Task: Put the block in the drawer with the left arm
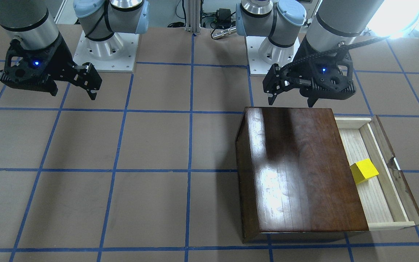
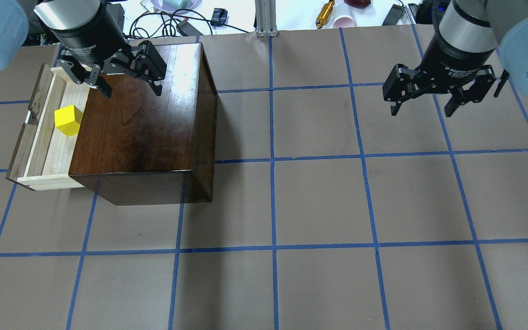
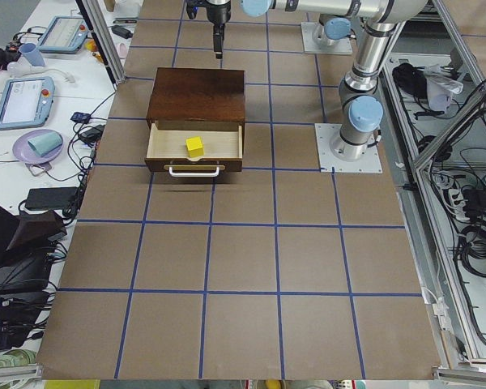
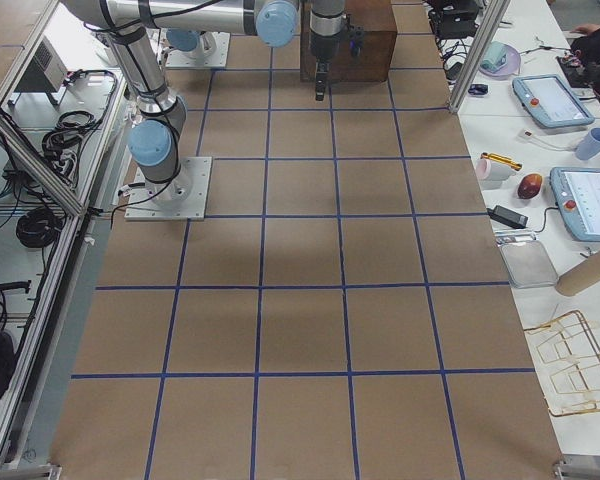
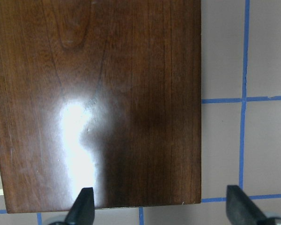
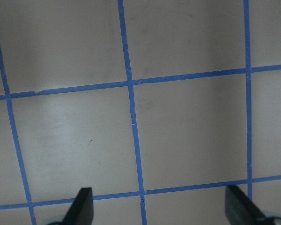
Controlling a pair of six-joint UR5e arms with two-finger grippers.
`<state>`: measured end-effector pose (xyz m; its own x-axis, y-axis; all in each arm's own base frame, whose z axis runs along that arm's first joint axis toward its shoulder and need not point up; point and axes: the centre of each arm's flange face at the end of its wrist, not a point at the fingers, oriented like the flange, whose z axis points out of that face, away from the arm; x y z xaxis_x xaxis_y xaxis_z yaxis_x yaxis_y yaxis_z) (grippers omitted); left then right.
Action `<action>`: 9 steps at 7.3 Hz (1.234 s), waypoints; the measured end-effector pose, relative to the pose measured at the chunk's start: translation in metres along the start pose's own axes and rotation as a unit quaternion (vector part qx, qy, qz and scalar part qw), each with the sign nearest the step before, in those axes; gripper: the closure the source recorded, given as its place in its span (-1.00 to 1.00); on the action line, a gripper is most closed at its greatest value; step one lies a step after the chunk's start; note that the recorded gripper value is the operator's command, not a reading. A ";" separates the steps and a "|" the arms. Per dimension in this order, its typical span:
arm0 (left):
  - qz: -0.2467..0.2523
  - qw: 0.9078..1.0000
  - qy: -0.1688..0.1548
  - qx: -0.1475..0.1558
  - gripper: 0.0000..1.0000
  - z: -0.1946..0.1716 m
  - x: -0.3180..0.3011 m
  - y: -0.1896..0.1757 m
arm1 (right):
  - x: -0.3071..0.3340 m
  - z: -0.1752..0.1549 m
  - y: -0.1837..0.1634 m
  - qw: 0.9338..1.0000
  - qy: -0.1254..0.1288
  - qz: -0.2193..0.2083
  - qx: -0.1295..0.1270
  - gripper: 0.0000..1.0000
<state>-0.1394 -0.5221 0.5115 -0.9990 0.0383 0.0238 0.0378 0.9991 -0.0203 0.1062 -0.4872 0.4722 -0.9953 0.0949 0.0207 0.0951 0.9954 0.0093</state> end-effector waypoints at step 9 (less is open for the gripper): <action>0.004 1.000 -0.024 0.013 -1.00 -0.006 -0.008 0.000 | 0.000 0.000 0.000 1.000 0.000 0.000 0.000 -1.00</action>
<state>-0.1312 -0.5219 0.5178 -0.9987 0.0444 -0.0242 0.0455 0.9979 -0.0472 0.1061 -0.4872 0.4722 -0.9953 0.0949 0.0213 0.0951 0.9954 0.0092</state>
